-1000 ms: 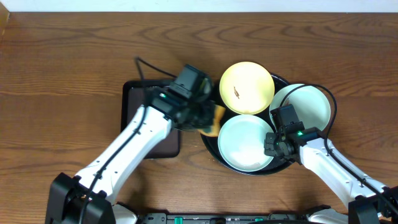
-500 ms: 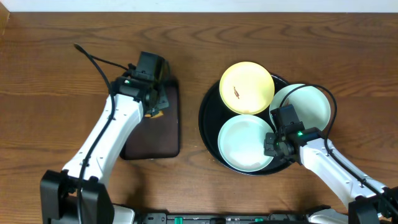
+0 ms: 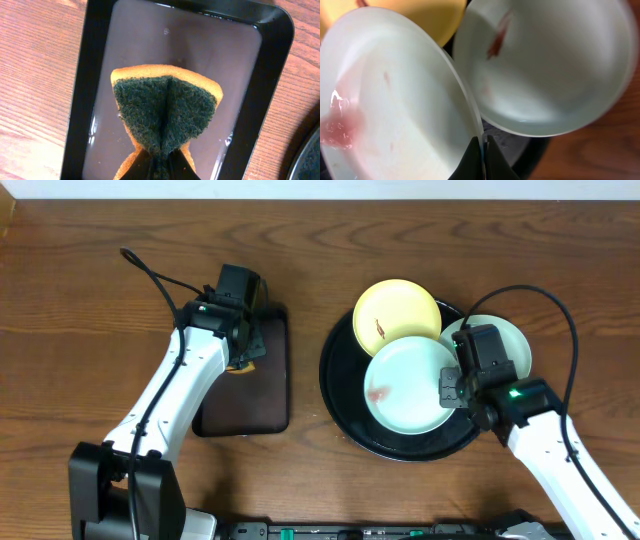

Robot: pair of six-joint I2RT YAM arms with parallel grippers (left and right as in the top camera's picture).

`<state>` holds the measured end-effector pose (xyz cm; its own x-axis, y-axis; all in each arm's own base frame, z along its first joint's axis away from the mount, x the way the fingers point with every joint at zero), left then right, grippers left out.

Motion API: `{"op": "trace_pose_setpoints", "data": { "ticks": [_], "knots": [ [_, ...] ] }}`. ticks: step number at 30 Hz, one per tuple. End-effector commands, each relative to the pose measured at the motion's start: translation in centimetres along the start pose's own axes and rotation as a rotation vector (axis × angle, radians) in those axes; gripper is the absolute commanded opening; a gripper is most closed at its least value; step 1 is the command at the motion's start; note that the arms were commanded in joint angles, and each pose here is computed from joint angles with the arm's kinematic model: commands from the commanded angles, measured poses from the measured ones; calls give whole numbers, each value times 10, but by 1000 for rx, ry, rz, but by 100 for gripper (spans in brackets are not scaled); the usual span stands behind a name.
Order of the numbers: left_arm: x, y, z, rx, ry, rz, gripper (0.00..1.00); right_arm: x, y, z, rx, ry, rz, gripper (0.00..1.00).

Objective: Clean dirty plates on tray and stack at the side
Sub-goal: 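Lift the cleaned pale green plate with right gripper and carry it right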

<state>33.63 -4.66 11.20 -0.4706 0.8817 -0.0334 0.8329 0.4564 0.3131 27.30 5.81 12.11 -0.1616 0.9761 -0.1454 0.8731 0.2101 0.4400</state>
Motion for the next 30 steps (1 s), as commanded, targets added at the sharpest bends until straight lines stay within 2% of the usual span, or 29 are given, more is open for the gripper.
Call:
{"op": "trace_pose_setpoints", "data": {
  "ticks": [1,7,12,19,25,30],
  "knots": [
    [6,0,2,-5,29,14,8,-21,15,-15,-63,-133,-32,1],
    [6,0,2,-4,28,14,8,-32,39,-40,-153,-302,-75,1],
    [6,0,2,-4,29,14,8,-22,57,-68,-252,-468,-225,1],
    [6,0,2,-4,28,14,8,19,69,-100,-382,-658,-455,1],
    [6,0,2,-4,28,14,8,47,81,-135,-476,-937,-605,1],
    [6,0,2,-4,29,14,8,65,85,-131,-480,-959,-662,1]
  ]
}}
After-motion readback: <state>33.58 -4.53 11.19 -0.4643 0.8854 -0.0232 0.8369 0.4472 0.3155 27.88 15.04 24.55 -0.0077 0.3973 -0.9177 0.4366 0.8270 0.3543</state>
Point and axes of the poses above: each gripper's point midway between its finger pads, its own z axis out along the fingers, its own x axis along the line the jaws close on, y = z × x, the point moved 1 cm from there along -z, back along the fingers, and after that the axes turned 13 degrees about -z, right-handed, at the moved point
